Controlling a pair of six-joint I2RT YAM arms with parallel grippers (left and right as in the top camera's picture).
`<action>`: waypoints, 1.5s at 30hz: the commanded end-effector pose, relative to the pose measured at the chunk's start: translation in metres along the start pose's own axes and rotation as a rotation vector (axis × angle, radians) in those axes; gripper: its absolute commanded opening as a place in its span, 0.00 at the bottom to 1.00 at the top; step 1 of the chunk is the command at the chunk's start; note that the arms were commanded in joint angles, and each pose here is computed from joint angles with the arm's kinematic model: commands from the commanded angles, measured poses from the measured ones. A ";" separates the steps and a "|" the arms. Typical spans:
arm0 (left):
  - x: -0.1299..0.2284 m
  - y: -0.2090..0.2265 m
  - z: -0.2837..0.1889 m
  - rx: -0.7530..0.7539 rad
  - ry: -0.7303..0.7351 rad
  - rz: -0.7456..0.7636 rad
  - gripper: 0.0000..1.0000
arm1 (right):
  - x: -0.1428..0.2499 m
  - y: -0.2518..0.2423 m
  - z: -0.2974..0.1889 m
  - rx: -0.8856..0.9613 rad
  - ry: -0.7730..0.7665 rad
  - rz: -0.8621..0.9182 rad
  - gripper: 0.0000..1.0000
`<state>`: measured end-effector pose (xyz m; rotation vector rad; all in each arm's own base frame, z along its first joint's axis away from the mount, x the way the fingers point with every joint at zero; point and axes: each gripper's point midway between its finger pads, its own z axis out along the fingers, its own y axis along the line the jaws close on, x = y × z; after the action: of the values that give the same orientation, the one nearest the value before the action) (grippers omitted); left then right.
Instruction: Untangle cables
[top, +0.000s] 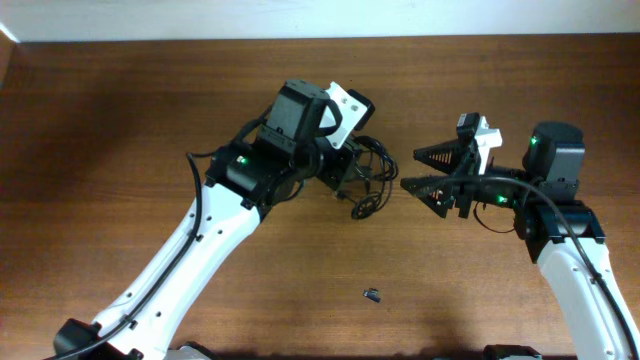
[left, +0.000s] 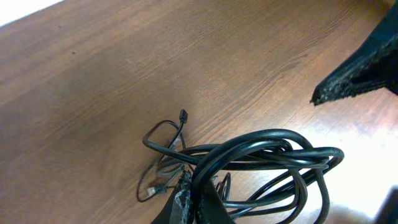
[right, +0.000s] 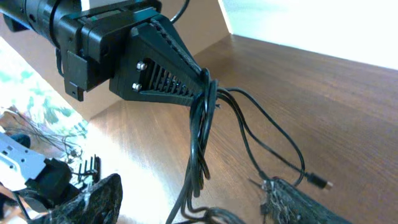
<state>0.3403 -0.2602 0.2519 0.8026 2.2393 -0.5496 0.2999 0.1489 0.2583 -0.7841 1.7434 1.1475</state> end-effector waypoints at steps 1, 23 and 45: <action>-0.008 -0.027 -0.010 0.059 -0.031 -0.011 0.00 | -0.004 0.004 -0.001 -0.026 -0.008 -0.052 0.67; 0.013 -0.005 -0.009 -0.120 0.050 -0.128 0.00 | -0.029 -0.001 -0.002 -0.003 -0.070 0.080 0.04; 0.041 -0.005 -0.010 -0.129 0.161 -0.143 0.00 | 0.025 -0.099 -0.035 0.640 -0.121 0.806 0.04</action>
<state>0.3048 -0.2581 0.2348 0.6767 2.4487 -0.5025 0.3383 0.1244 0.2225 0.1601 2.1954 1.2734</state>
